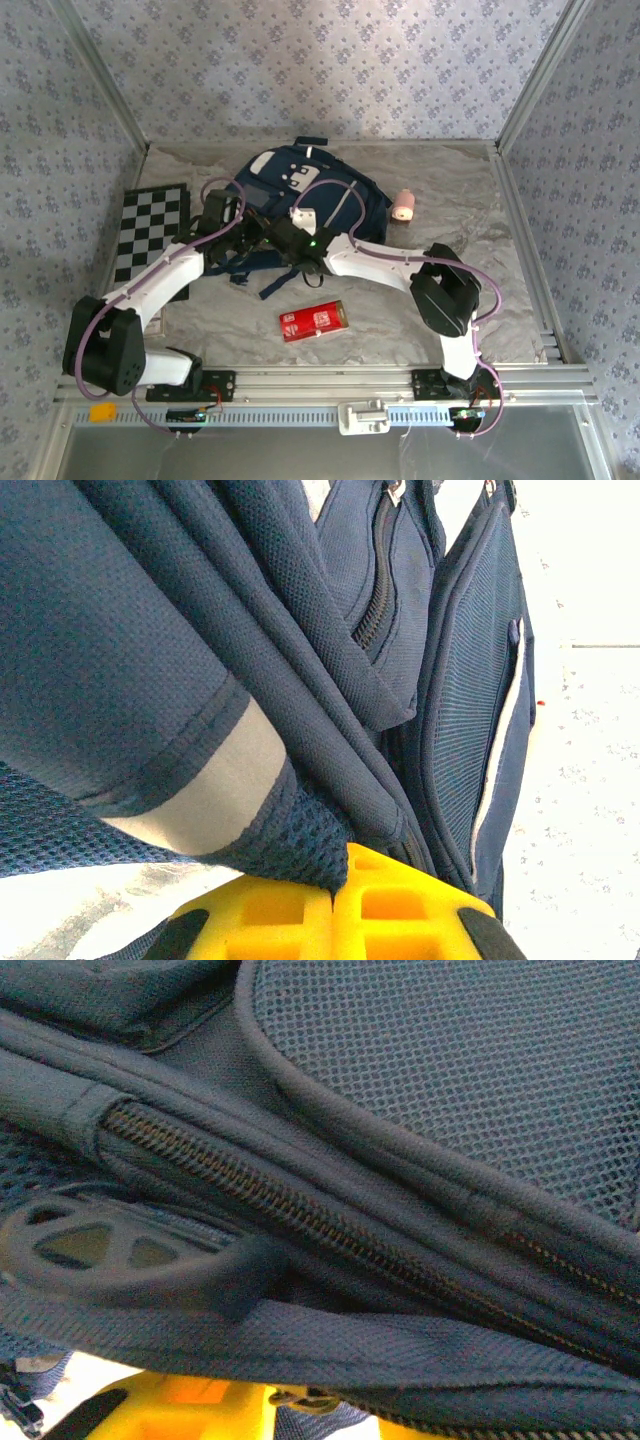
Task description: Pack the student bag
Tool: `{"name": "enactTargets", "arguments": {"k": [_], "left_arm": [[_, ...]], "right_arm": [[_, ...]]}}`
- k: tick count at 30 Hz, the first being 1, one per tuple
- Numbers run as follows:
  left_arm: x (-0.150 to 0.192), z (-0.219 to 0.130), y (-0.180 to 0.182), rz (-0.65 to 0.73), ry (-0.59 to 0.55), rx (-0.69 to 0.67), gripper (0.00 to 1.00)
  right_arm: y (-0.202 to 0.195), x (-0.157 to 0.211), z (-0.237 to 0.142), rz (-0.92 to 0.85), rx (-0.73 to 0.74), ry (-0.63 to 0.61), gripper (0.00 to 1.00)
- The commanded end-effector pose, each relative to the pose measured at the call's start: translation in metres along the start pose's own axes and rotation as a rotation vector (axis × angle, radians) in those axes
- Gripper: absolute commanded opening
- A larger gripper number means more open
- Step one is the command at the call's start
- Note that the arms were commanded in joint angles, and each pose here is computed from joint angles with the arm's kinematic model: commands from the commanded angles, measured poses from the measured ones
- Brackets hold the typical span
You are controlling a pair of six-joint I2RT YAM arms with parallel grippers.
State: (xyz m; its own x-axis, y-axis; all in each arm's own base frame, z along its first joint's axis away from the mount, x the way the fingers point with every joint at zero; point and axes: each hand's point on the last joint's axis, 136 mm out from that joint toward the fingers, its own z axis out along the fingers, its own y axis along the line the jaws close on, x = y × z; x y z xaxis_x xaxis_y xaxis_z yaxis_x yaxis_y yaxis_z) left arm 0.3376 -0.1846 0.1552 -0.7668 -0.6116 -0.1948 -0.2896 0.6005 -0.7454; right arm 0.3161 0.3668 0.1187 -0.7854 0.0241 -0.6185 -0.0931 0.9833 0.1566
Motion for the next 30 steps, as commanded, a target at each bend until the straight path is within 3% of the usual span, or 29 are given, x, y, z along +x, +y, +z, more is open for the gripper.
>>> {"name": "enactTargets", "arguments": {"k": [1, 6, 13, 18, 21, 30], "left_arm": [[0.004, -0.019, -0.038, 0.048, 0.001, 0.140, 0.00], [0.002, -0.019, -0.039, 0.055, -0.003, 0.136, 0.00], [0.002, -0.017, -0.038, 0.052, -0.003, 0.129, 0.00], [-0.001, -0.017, -0.034, 0.068, -0.019, 0.109, 0.00], [-0.012, -0.014, -0.026, 0.081, -0.042, 0.064, 0.00], [-0.075, 0.003, -0.011, 0.016, -0.105, 0.026, 0.00]], "right_arm": [[-0.006, -0.020, 0.003, 0.012, 0.038, -0.068, 0.27], [-0.010, -0.015, -0.001, -0.015, 0.052, -0.043, 0.18], [-0.012, -0.017, 0.003, -0.036, 0.041, -0.045, 0.18], [-0.009, -0.021, 0.001, -0.085, 0.056, -0.056, 0.07], [-0.015, -0.012, -0.004, -0.094, 0.066, -0.035, 0.00], [-0.035, 0.031, -0.017, -0.123, 0.006, 0.096, 0.00]]}}
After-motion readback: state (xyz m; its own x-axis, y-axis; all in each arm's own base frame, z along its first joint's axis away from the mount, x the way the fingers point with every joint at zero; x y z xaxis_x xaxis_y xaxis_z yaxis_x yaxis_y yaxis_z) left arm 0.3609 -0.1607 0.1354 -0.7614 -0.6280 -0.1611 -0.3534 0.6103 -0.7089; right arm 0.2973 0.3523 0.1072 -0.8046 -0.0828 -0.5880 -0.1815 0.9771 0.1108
